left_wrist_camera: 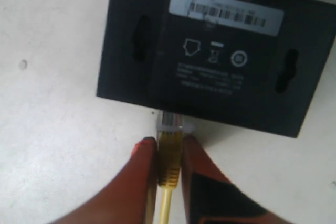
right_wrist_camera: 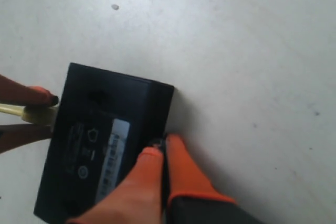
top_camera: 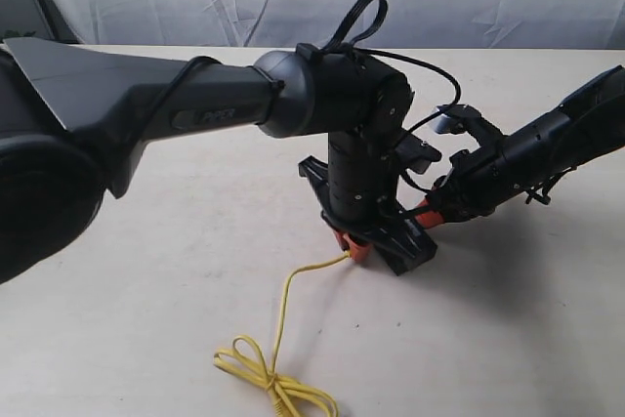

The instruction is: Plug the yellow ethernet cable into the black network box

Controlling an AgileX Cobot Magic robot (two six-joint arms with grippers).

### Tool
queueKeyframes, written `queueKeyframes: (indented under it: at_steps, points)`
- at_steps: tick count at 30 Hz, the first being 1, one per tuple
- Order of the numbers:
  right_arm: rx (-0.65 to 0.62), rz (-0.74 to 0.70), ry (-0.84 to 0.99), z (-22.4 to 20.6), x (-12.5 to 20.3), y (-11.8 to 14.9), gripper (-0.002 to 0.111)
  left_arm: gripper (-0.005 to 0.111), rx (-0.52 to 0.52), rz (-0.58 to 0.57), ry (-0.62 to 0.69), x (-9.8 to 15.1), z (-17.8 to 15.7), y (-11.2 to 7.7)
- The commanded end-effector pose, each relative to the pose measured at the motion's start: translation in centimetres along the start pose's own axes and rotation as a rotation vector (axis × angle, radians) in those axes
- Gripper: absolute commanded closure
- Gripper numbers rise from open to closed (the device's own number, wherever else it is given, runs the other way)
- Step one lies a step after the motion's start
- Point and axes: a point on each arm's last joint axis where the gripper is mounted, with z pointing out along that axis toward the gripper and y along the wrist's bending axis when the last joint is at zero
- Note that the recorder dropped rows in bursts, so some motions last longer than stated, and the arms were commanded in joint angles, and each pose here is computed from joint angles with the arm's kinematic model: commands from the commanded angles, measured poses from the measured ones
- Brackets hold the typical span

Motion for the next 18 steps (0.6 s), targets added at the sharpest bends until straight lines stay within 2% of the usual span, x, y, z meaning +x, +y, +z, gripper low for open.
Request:
queueKeyframes:
  at_steps: [1, 10, 13, 18]
  points:
    - [-0.001, 0.003, -0.005, 0.0, 0.0, 0.0, 0.109, 0.107, -0.028, 0.021, -0.018, 0.0, -1.4, 0.0]
    - [-0.001, 0.003, -0.005, 0.0, 0.0, 0.0, 0.109, 0.107, -0.041, 0.026, 0.032, 0.5, -1.6, 0.1]
    - [0.007, 0.001, 0.000, 0.0, 0.0, -0.1, 0.109, 0.107, -0.084, 0.044, 0.055, 0.8, -1.3, 0.7]
    - [0.022, 0.003, -0.004, 0.0, 0.0, -0.2, 0.109, 0.107, -0.093, 0.053, 0.063, 1.0, -1.2, 1.7]
